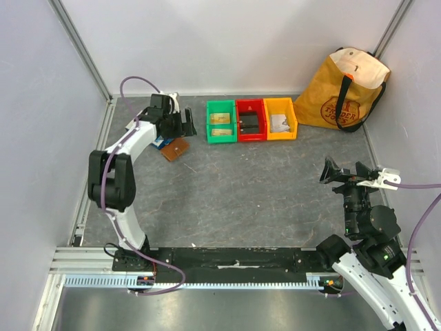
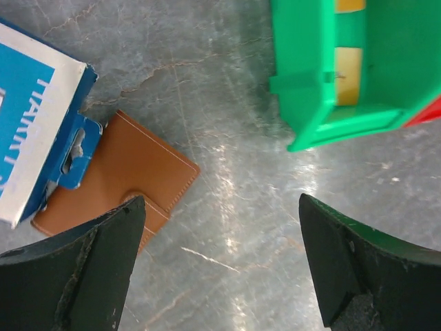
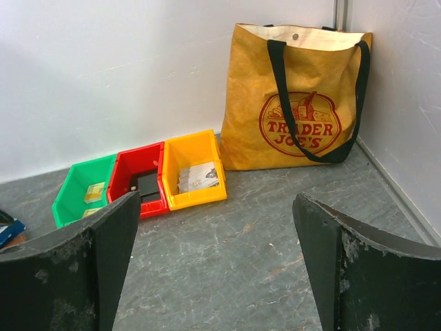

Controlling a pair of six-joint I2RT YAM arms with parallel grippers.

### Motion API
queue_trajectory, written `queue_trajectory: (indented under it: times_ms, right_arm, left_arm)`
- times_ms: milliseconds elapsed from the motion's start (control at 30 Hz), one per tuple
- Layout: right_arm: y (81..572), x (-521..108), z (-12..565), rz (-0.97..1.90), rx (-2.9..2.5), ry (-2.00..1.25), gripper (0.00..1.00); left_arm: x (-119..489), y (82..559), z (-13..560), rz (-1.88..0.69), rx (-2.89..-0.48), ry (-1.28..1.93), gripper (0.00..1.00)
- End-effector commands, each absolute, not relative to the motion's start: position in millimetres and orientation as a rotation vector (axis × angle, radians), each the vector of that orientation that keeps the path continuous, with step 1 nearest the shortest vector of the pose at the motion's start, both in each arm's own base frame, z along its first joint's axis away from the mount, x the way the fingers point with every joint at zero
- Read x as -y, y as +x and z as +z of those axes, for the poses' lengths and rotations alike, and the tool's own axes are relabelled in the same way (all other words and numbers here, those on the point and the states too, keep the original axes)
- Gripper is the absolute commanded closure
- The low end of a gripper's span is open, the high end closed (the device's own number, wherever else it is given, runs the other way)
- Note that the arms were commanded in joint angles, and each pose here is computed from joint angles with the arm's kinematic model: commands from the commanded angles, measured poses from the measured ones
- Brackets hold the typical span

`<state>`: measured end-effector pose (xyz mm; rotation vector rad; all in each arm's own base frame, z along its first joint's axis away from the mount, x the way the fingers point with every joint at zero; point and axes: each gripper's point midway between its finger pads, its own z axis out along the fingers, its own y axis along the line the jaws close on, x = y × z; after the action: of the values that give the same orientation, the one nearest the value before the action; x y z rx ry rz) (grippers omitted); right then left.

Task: Take the credit cards out of the card holder
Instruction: Move the card holder to the center of the board.

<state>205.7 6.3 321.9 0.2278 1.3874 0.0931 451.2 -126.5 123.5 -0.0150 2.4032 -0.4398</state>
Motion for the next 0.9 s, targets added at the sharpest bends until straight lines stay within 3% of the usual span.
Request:
queue_trajectory:
  times_ms: [0, 200, 367, 733, 867]
  right_arm:
    - [204, -10, 330, 0.132, -1.355, 0.225, 0.02]
    - [204, -11, 330, 0.136, -1.353, 0.222, 0.02]
    - [203, -10, 331, 0.137, -1.350, 0.222, 0.02]
    - [202, -9, 332, 0.141, -1.345, 0.224, 0.02]
    - [202, -9, 331, 0.138, -1.348, 0.223, 0.02]
  left_arm:
    - [119, 462, 92, -0.356, -2.497, 0.112, 0.02]
    - [100, 465, 54, -0.206, -2.582, 0.154, 0.01]
    - [105, 435, 39, -0.270, -2.680, 0.117, 0.01]
    - [159, 321, 62, -0.533, -2.685, -0.009, 0.02]
    - [155, 314, 91, -0.523, -2.591, 0.025, 0.03]
